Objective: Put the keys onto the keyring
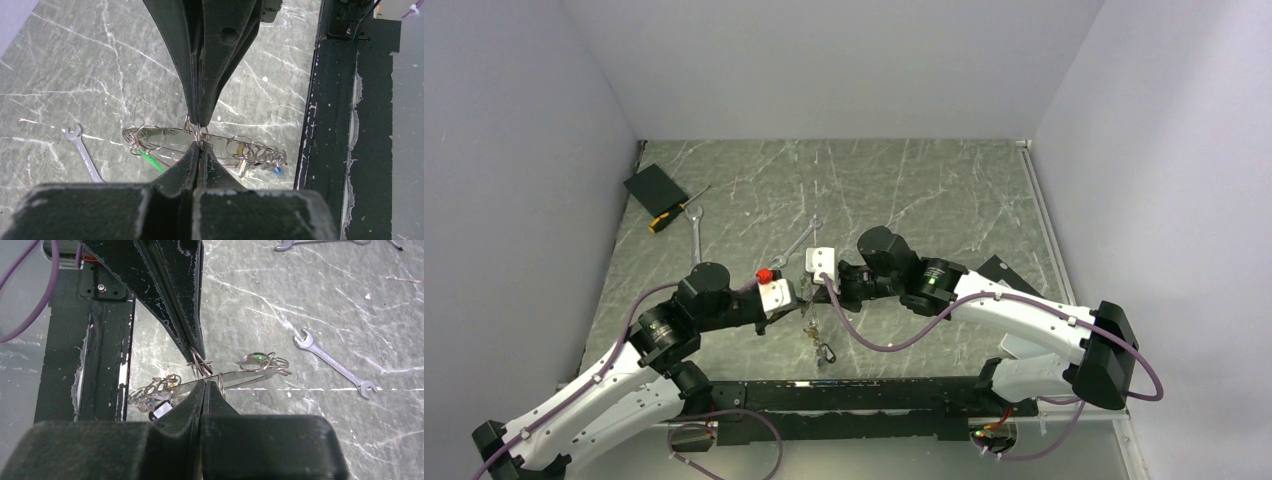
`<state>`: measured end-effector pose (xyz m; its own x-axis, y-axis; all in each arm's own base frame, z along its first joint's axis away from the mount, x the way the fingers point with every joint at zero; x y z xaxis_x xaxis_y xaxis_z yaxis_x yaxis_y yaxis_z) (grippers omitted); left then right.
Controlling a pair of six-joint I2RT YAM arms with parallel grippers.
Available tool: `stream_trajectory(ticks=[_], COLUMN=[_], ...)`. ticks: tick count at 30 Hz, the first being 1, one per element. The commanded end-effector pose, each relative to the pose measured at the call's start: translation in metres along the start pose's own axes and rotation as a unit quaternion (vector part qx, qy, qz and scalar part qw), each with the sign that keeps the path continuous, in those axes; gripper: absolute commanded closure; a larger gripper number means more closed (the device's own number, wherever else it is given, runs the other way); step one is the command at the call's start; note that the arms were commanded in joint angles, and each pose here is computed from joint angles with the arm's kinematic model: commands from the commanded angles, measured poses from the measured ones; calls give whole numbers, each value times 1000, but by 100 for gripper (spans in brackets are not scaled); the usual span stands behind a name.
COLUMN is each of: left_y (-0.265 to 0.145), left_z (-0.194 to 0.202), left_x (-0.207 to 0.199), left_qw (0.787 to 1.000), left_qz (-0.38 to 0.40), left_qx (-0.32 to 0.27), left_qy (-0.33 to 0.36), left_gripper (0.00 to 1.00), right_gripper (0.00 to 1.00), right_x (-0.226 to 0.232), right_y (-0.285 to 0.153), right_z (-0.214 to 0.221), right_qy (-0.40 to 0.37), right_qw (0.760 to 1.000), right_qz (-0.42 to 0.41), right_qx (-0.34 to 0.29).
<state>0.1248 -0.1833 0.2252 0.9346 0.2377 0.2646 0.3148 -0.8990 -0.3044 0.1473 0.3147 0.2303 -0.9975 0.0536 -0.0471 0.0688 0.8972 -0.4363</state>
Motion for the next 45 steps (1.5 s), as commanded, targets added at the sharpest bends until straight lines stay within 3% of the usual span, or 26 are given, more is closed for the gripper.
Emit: stream_trajectory(ticks=[1,24,30,39,45], left_y=[1,-5,-9,1,4], left_z=[-3,-6,-3,-2,-2], left_x=[-13,-7,-4,-7,-12], left_qw=[999,1000,999,1000,999], left_qz=[38,8,-16,14,34], left_qx=[-19,-23,-27,-24,-29], left_qy=[-6,1,11,10,-1], left_gripper=[100,100,100,100,100], right_gripper=[100,100,100,100,100], right_x=[-20,-17,0,24,14], right_y=[-19,-29,-35,-38,-33], right_z=[-55,-49,-30,-16,-12], right_qy=[-46,-48,-65,-100,-161], right_qw=[993,993,996,990,983], right_qz=[58,60,9,-95,-84], right_qx=[-93,-90,-52,-17,2])
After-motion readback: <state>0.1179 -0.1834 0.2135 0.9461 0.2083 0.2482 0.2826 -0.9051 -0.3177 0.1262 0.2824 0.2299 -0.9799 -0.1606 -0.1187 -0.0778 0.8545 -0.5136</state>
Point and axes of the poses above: each gripper's point midway between its finger pads, its own y axis out along the fingers, its own x axis along the line the jaws close on, z = x × y, the point moved 5 cm from there along -y, back along the fingers, and after that the axes turned 6 degrees about y, right-handed, at the moved point
